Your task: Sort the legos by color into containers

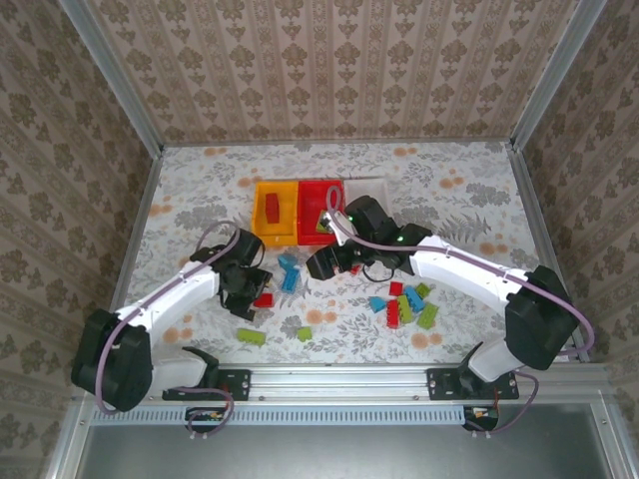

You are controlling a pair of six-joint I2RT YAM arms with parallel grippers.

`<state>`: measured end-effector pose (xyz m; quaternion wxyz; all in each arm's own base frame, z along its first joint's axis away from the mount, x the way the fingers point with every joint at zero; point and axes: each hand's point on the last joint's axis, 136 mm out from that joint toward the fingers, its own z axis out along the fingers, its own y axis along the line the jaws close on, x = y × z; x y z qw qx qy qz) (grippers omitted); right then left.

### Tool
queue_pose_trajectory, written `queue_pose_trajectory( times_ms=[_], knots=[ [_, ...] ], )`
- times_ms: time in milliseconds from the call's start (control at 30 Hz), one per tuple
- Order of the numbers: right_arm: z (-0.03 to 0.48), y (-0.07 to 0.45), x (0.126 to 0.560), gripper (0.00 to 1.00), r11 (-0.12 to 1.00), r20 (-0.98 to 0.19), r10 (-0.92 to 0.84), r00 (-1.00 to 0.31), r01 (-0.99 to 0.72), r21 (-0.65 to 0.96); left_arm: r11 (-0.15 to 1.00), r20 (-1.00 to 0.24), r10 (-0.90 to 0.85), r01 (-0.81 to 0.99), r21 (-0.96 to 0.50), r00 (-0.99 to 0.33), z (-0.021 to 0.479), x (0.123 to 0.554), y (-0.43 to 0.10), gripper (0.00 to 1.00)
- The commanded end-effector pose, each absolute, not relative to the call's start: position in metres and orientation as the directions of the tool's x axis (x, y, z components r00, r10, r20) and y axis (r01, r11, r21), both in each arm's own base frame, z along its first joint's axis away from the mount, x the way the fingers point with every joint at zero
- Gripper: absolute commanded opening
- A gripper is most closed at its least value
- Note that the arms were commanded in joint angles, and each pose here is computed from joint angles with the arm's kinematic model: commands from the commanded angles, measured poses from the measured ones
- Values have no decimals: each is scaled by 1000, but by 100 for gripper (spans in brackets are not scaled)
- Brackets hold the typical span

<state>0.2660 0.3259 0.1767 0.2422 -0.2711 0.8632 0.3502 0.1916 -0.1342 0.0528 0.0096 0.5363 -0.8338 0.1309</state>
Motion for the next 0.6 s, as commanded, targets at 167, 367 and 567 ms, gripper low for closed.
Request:
queue_pose_trajectory(
  times_ms=[167, 367, 567],
  knots=[
    [192, 328, 258, 83, 565, -641, -300, -707, -673, 477, 253, 191, -940, -952, -173, -284, 33, 203, -141, 73],
    [188, 325, 259, 82, 582, -629, -294, -720, -657, 479, 243, 196, -945, -962, -125, -264, 17, 191, -140, 64],
    [188, 323, 260, 81, 595, -626, -281, -728, -644, 481, 259, 173, -943, -955, -147, -283, 15, 196, -138, 38]
  ],
)
